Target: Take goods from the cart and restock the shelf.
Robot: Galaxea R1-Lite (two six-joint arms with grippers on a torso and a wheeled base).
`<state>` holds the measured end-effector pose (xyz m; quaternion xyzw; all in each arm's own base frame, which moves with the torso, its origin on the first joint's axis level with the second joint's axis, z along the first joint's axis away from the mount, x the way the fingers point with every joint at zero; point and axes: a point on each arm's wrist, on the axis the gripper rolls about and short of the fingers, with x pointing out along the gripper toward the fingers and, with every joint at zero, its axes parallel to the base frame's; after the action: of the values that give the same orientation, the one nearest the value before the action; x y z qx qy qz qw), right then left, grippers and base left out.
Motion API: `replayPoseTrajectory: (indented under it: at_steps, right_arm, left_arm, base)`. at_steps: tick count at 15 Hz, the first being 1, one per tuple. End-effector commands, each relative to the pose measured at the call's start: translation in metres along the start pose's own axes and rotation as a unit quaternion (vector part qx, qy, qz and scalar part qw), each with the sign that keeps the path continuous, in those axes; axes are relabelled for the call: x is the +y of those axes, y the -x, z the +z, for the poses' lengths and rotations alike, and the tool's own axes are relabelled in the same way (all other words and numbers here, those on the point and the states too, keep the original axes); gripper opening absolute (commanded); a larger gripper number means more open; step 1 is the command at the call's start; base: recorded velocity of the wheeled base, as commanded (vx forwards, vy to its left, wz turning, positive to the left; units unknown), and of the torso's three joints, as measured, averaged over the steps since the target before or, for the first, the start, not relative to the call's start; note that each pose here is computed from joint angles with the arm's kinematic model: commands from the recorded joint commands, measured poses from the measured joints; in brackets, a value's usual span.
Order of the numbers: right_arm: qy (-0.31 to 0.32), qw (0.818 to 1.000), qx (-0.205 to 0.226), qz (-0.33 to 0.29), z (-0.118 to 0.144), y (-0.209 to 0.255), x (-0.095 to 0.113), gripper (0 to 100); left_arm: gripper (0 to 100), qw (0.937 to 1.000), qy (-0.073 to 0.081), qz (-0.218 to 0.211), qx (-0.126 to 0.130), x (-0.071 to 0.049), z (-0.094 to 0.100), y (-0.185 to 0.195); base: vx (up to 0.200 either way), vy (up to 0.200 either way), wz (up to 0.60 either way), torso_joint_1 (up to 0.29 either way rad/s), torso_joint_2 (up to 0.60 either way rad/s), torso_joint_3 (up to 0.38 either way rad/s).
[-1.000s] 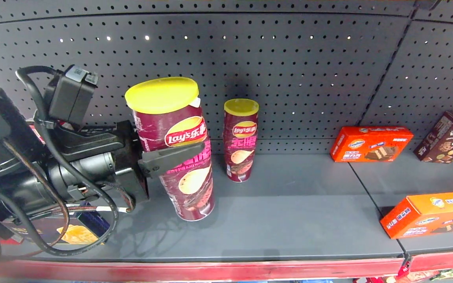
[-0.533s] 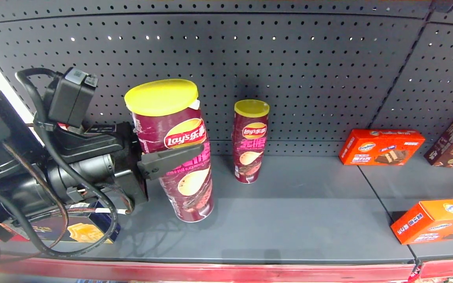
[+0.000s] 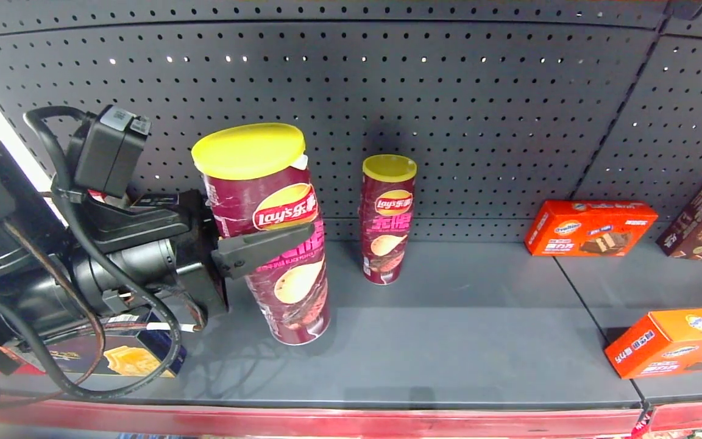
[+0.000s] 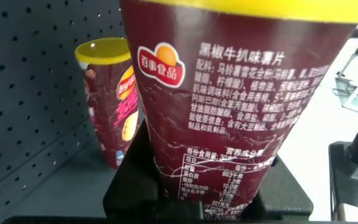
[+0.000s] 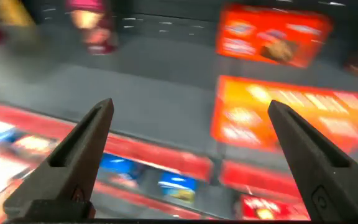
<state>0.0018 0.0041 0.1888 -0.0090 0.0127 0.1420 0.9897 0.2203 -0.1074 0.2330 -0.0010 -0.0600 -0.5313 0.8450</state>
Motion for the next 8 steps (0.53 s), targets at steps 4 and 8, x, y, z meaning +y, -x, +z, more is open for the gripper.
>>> replayPoseTrajectory:
  at_steps: [4, 8]
  right_arm:
    - [-0.005, 0.988, 0.087, 0.128, 0.042, -0.117, 0.002, 100]
    - [-0.013, 0.987, 0.086, 0.136, 0.049, -0.161, -0.001, 100]
  left_arm:
    - [0, 1.0, 0.002, 0.004, 0.001, 0.002, 0.0, 0.0]
    - [0, 1.0, 0.003, 0.005, 0.003, 0.001, -0.002, 0.002]
  base:
    - [0.0, 0.0, 0.0, 0.0, 0.0, 0.0]
    - [0.0, 0.0, 0.0, 0.0, 0.0, 0.0]
